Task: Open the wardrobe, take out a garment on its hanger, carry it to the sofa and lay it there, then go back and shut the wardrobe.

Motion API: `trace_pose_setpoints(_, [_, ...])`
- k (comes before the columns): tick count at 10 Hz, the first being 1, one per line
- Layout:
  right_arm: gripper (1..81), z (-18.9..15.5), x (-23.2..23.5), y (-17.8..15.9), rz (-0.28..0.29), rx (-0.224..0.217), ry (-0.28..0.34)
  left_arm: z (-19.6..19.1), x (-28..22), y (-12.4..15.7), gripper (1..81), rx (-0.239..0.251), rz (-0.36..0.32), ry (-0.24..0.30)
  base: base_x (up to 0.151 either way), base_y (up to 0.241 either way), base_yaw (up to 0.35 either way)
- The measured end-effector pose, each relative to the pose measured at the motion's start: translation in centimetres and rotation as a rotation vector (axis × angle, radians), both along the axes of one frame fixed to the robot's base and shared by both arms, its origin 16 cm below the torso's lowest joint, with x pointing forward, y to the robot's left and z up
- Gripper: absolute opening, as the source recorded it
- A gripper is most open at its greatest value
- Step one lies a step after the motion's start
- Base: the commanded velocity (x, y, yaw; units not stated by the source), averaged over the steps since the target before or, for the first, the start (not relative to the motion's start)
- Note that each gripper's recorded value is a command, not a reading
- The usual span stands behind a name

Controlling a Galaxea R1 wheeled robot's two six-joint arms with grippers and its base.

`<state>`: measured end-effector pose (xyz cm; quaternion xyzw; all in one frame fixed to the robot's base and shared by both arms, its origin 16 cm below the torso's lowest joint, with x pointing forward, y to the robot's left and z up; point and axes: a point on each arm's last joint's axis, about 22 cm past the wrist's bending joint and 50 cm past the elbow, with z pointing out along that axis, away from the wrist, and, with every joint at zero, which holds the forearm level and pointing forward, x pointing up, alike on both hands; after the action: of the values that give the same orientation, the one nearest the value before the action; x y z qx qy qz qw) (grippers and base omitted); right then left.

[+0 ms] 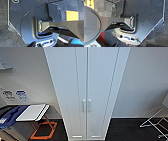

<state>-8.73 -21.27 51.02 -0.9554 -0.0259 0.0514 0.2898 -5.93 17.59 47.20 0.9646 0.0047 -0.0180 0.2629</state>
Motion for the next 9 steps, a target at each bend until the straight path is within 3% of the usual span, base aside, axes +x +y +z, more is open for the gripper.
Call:
trace_pose_setpoints(3, [81.1, -0.2, 1.4, -1.3, -0.005, -0.017, -0.023, -0.2, 2.3, -0.1, 81.1, -0.003, 0.006, -0.033, 0.094, 0.000, 0.000])
trace_pose_setpoints(7, [81.1, 0.1, 1.2, -4.2, -0.040, -0.051, -0.063, 0.1, 1.2, -0.4, 81.1, -0.008, 0.004, -0.014, 0.094, 0.000, 0.000])
trace_pose_setpoints(9, [81.1, 0.0, 1.6, -2.7, -0.045, -0.032, -0.068, 0.0, 1.3, -0.1, 81.1, -0.006, 0.004, -0.016, 0.094, 0.000, 0.000])
